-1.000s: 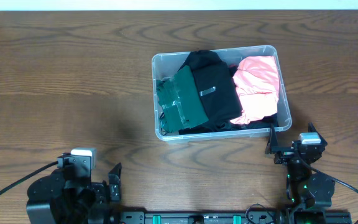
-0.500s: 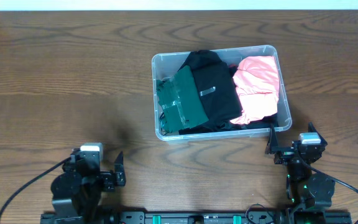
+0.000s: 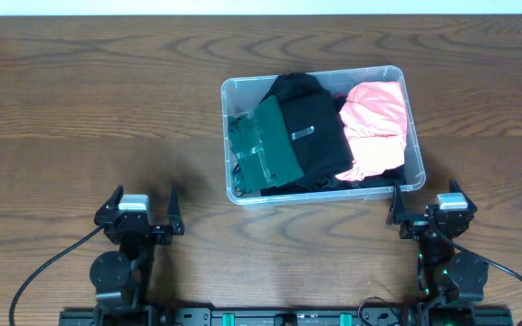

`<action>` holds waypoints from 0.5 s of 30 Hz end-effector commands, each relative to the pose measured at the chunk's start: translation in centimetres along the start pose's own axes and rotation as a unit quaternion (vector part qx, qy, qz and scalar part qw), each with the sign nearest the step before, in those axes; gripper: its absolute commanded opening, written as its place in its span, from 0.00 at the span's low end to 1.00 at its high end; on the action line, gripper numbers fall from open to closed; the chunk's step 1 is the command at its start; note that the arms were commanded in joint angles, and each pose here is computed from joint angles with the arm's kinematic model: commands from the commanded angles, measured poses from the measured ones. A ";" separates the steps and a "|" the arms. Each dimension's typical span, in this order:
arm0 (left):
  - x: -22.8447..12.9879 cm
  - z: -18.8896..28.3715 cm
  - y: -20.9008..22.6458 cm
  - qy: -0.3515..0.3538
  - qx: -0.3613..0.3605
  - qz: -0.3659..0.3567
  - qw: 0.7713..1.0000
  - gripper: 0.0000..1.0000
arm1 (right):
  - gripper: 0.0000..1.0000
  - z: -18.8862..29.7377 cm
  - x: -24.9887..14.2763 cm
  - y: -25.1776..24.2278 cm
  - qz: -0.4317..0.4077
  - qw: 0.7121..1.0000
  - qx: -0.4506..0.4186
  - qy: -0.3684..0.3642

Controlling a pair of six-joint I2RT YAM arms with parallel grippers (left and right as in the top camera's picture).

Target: Pack container

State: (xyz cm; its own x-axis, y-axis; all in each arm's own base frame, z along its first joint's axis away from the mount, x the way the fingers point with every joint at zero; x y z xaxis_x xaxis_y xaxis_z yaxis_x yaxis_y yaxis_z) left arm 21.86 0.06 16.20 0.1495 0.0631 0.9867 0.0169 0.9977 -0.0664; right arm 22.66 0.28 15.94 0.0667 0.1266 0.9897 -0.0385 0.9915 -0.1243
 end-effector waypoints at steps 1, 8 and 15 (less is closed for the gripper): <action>-1.7 -0.9 0.4 -0.007 0.008 0.004 1.000 0.98 | 0.99 0.0 0.0 0.3 0.006 1.000 0.007 0.000; -1.7 -0.8 0.4 -0.006 0.008 0.004 1.000 0.98 | 0.99 0.0 0.0 0.3 0.006 1.000 0.007 0.000; -1.7 -0.8 0.4 -0.006 0.008 0.004 1.000 0.98 | 0.99 0.0 0.0 0.3 0.006 1.000 0.007 0.000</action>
State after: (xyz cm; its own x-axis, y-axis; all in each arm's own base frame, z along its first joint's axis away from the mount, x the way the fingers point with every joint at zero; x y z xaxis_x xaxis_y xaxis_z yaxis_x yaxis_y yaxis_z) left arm 22.41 0.24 15.80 0.1046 0.0602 0.9927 0.0115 0.9980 -0.0617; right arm 22.66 0.28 15.94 0.0667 0.1266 0.9897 -0.0385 0.9915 -0.1243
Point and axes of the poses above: each gripper's point midway between its finger pads, its own z axis back along the fingers, its own y axis along the line the jaws close on, x = y × z, the point moved 2 cm from there along z, back along the fingers, and after that the axes turned 5 degrees about z, right-handed, at the moved point
